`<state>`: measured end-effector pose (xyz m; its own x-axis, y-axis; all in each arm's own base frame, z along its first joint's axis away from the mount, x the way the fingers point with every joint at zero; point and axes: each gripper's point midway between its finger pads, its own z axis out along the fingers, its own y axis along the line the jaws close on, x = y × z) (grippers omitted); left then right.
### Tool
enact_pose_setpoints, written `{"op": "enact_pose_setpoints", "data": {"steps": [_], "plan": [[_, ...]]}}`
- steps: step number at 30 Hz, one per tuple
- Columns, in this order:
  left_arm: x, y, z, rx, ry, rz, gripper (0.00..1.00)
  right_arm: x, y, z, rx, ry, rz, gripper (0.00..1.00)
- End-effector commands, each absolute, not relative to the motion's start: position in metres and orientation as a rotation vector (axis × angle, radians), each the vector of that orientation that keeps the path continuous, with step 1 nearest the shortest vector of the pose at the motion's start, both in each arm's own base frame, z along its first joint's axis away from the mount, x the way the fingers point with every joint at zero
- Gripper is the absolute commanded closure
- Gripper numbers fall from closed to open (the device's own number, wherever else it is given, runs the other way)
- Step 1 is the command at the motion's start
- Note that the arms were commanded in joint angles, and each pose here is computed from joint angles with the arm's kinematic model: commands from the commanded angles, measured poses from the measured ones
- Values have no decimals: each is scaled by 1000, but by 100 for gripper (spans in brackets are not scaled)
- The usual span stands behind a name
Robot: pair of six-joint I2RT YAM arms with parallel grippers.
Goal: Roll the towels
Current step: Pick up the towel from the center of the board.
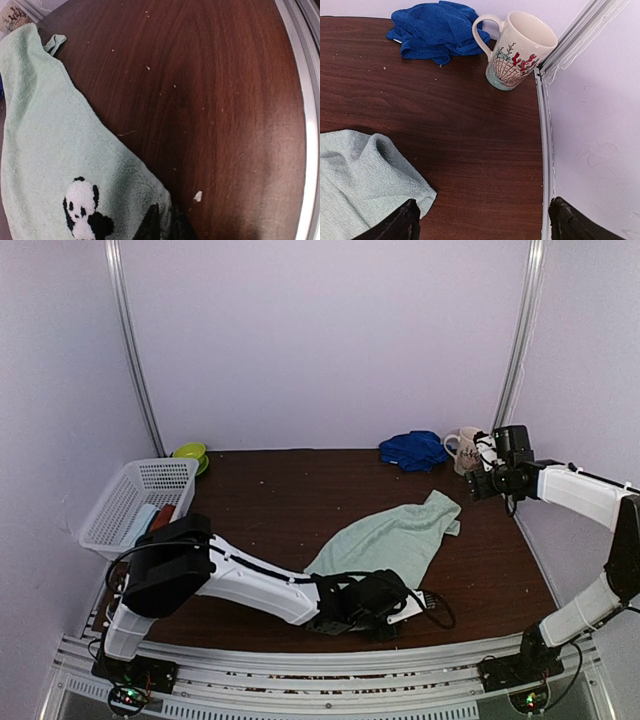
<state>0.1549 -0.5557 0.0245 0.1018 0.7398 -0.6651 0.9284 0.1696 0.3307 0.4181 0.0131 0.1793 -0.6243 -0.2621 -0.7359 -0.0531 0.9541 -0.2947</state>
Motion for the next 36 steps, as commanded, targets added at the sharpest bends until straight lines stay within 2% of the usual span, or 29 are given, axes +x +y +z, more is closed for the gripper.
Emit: {"op": "enact_pose_setpoints", "data": {"steps": [1, 2, 6, 14, 19, 29, 36], "plan": [[170, -549, 9, 1584, 1738, -246, 96, 414, 14, 184, -215, 2219, -278, 11], [173, -548, 10, 1567, 1746, -237, 100, 414, 15, 184, -224, 2219, -272, 11], [191, -536, 31, 1444, 1779, -186, 100, 412, 28, 186, -302, 2207, -206, 10], [224, -487, 136, 1071, 1745, -176, 100, 388, 73, 215, -539, 2067, 41, 9], [237, -452, 175, 926, 1735, -180, 100, 367, 99, 222, -693, 1996, 179, 10], [259, -398, 193, 791, 1777, -193, 100, 335, 131, 209, -969, 1951, 277, 14], [269, -367, 192, 720, 1816, -134, 100, 321, 138, 168, -1168, 1926, 107, 16]]}}
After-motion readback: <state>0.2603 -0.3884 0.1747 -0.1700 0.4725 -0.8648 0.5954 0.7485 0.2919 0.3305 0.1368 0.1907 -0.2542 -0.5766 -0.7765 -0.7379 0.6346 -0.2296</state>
